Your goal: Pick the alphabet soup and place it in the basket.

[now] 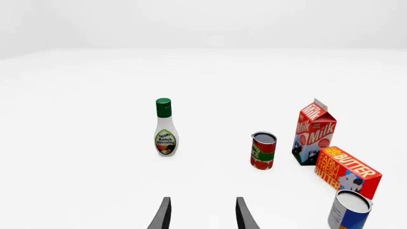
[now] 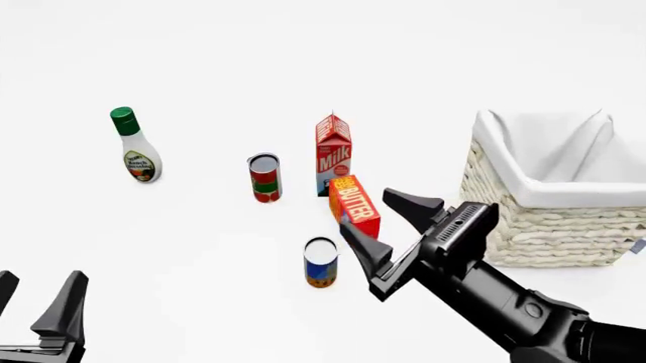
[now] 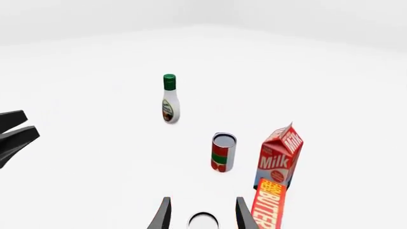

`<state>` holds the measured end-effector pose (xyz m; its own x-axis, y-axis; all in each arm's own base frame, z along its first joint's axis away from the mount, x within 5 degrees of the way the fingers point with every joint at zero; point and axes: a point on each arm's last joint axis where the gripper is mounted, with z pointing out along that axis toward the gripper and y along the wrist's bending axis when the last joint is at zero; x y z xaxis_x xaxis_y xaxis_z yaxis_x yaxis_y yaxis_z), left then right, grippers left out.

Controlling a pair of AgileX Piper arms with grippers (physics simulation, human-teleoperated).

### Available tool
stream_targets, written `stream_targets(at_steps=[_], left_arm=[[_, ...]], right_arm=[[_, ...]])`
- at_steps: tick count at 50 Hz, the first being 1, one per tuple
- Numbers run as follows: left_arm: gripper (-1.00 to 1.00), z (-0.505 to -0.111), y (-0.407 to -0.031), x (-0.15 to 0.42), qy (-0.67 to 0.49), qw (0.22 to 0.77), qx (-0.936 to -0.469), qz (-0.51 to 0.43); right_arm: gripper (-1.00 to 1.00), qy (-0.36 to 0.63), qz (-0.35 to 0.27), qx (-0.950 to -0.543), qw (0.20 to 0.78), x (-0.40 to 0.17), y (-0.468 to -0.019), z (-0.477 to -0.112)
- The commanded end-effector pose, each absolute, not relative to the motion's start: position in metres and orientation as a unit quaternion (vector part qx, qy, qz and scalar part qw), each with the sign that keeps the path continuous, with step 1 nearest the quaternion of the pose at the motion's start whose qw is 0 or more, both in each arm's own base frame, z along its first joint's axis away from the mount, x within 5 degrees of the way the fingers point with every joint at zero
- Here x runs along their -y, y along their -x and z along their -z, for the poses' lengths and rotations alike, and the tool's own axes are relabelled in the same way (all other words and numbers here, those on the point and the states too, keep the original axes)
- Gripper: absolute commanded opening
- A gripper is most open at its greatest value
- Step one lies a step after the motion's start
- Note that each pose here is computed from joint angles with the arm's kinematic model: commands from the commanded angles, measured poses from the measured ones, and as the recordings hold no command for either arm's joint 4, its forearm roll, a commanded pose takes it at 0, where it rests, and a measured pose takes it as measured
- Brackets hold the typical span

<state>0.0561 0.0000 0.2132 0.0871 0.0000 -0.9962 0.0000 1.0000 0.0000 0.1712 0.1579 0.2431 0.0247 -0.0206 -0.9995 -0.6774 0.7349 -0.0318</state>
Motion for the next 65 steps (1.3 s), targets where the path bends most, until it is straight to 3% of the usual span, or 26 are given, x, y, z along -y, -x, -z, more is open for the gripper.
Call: stream_targets(at_steps=[1,65], left_arm=[[1.0,-0.213,-0.056,0.0,0.0,0.737,-0.676,0.0],[1.0,-0.213,-0.056,0.0,0.0,0.737,-0.676,0.0]], right_arm=[[1.0,0.265,-0.244,-0.663,0.656,-0.165,-0.182,-0.233],[1.0,0.262,-0.24,-0.708,0.611,-0.196,-0.22,-0.173]])
